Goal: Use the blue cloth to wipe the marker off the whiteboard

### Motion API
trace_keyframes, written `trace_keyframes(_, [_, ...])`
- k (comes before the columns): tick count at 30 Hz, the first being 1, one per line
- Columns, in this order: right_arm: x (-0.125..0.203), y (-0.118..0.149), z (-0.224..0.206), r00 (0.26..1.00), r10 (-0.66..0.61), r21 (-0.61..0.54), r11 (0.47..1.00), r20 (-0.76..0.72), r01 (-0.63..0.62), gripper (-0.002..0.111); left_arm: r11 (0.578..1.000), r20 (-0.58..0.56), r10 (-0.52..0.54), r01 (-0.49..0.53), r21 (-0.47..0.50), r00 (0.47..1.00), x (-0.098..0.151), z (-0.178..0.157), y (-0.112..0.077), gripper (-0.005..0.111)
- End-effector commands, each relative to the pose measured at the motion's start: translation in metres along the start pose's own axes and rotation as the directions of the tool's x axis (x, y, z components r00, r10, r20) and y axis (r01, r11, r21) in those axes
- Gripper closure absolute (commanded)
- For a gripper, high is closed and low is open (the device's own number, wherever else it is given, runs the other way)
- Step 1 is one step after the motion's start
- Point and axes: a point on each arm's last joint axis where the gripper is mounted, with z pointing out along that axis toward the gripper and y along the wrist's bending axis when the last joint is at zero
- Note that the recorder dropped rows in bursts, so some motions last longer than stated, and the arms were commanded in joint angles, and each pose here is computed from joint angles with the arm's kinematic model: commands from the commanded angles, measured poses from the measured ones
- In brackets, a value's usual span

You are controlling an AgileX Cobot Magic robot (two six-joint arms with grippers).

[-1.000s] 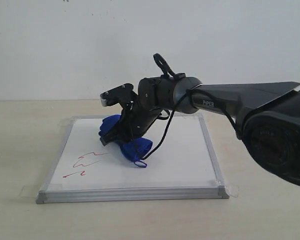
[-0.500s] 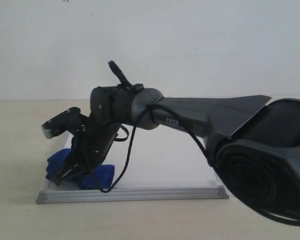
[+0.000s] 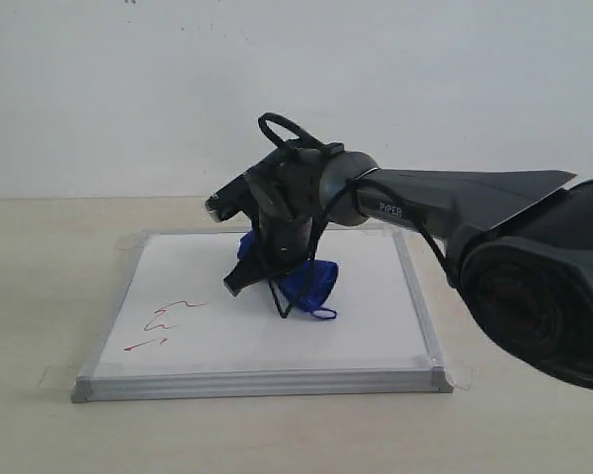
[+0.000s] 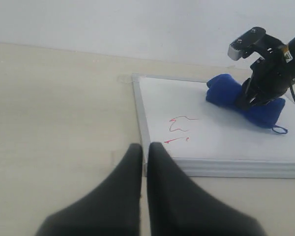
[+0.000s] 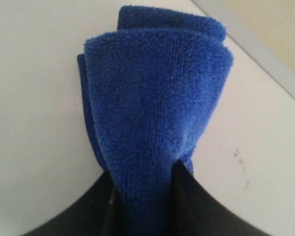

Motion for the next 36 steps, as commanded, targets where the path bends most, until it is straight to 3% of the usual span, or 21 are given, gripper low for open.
trace_keyframes(1, [-0.004,0.057,-0.003,0.999,-0.013,-0.29,0.957,0.049,0.027,0.108,1.0,0.006,-0.009,0.009,0.004,1.0,0.0,0.0,0.0,0.103])
trace_keyframes(3, [-0.011,0.097,-0.015,0.992,-0.019,-0.463,0.883,0.122,0.074,0.108,1.0,0.006,-0.009,0.009,0.004,1.0,0.0,0.0,0.0,0.103])
trace_keyframes(4, [-0.013,0.115,-0.022,0.987,-0.036,-0.507,0.855,0.156,0.111,0.108,1.0,0.006,-0.009,0.009,0.004,1.0,0.0,0.0,0.0,0.103])
trace_keyframes(6, [-0.015,0.124,-0.026,0.981,-0.051,-0.517,0.844,0.189,0.143,0.108,1.0,0.006,-0.009,0.009,0.004,1.0,0.0,0.0,0.0,0.103])
trace_keyframes(8, [-0.014,0.113,-0.016,0.976,-0.086,-0.446,0.878,0.202,0.17,0.108,1.0,0.006,-0.009,0.009,0.004,1.0,0.0,0.0,0.0,0.103])
trace_keyframes(11, [-0.013,0.068,0.013,0.977,-0.042,-0.214,0.973,0.207,0.087,0.108,1.0,0.006,-0.009,0.009,0.004,1.0,0.0,0.0,0.0,0.103])
trace_keyframes(14, [-0.013,0.049,0.022,0.975,-0.004,-0.144,0.989,0.224,0.037,0.108,1.0,0.006,-0.009,0.009,0.004,1.0,0.0,0.0,0.0,0.103])
trace_keyframes(17, [-0.013,0.048,0.022,0.974,0.031,-0.151,0.989,0.225,0.003,0.108,1.0,0.006,-0.009,0.009,0.004,1.0,0.0,0.0,0.0,0.103])
trace_keyframes(20, [-0.011,0.08,0.016,0.981,-0.028,-0.25,0.965,0.194,0.077,0.108,1.0,0.006,-0.009,0.009,0.004,1.0,0.0,0.0,0.0,0.103])
trace_keyframes(23, [-0.009,0.132,-0.003,0.976,-0.099,-0.457,0.871,0.192,0.179,0.108,1.0,0.006,-0.009,0.009,0.004,1.0,0.0,0.0,0.0,0.103])
trace_keyframes(25, [-0.015,0.136,-0.012,0.969,-0.115,-0.47,0.858,0.218,0.208,0.108,1.0,0.006,-0.009,0.009,0.004,1.0,0.0,0.0,0.0,0.103])
trace_keyframes(27, [-0.024,0.119,-0.014,0.969,-0.07,-0.456,0.873,0.236,0.174,0.108,1.0,0.006,-0.009,0.009,0.004,1.0,0.0,0.0,0.0,0.103])
trace_keyframes(32, [-0.024,0.031,0.017,0.968,0.116,-0.311,0.949,0.222,-0.043,0.109,1.0,0.006,-0.009,0.009,0.004,1.0,0.0,0.0,0.0,0.103])
trace_keyframes(34, [-0.02,0.026,0.024,0.97,0.117,-0.253,0.965,0.211,-0.062,0.109,1.0,0.006,-0.009,0.009,0.004,1.0,0.0,0.0,0.0,0.103])
trace_keyframes(36, [-0.019,0.036,0.027,0.972,0.113,-0.27,0.961,0.204,-0.055,0.109,1.0,0.006,-0.009,0.009,0.004,1.0,0.0,0.0,0.0,0.103])
